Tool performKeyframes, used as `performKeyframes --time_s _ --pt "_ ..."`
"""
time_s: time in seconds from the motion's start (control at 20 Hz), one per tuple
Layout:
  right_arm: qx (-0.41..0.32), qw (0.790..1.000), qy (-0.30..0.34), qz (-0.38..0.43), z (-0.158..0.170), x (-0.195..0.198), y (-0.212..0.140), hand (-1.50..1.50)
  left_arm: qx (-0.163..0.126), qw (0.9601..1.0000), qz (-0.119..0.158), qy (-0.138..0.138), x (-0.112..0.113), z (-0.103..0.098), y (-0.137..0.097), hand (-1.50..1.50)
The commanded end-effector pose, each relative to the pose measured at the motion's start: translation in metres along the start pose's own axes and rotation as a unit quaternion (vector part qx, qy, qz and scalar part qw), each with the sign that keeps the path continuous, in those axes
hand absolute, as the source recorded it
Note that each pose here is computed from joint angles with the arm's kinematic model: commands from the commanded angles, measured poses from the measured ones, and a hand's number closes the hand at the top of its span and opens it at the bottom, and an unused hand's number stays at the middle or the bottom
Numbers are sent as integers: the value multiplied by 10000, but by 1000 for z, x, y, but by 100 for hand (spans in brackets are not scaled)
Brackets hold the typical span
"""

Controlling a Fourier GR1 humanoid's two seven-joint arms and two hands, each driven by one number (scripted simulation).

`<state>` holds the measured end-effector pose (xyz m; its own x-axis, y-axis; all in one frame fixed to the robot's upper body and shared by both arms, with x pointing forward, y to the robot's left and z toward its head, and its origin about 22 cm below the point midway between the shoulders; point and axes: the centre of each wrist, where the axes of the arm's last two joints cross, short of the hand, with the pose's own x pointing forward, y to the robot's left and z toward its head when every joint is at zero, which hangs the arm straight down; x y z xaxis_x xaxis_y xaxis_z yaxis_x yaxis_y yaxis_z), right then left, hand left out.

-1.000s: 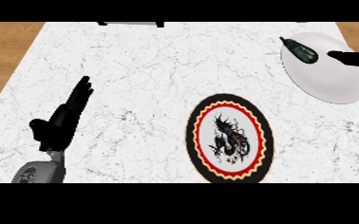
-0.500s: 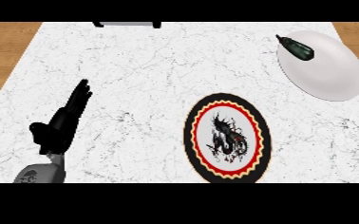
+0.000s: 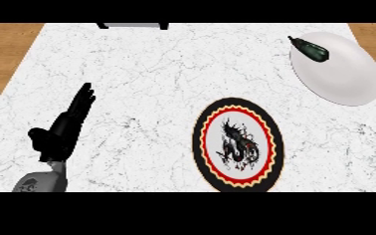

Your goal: Pick the eggplant from the plate and place it in the plate

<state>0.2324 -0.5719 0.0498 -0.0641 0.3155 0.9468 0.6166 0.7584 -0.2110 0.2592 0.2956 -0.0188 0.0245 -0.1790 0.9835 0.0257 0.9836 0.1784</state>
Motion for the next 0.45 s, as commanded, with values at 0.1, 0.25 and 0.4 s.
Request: performKeyframes --time_s 0.1,0.25,0.4 --pt "225 9995 -63 219 23 -14 -29 -150 -10 10000 27 -46 15 -5 3 0" --pt "211 9993 -162 252 30 -19 -31 -150 1 10000 -6 -35 -7 7 5 0" --pt "116 9994 -199 247 36 -25 -30 -150 28 10000 -10 -66 10 -10 -12 0"
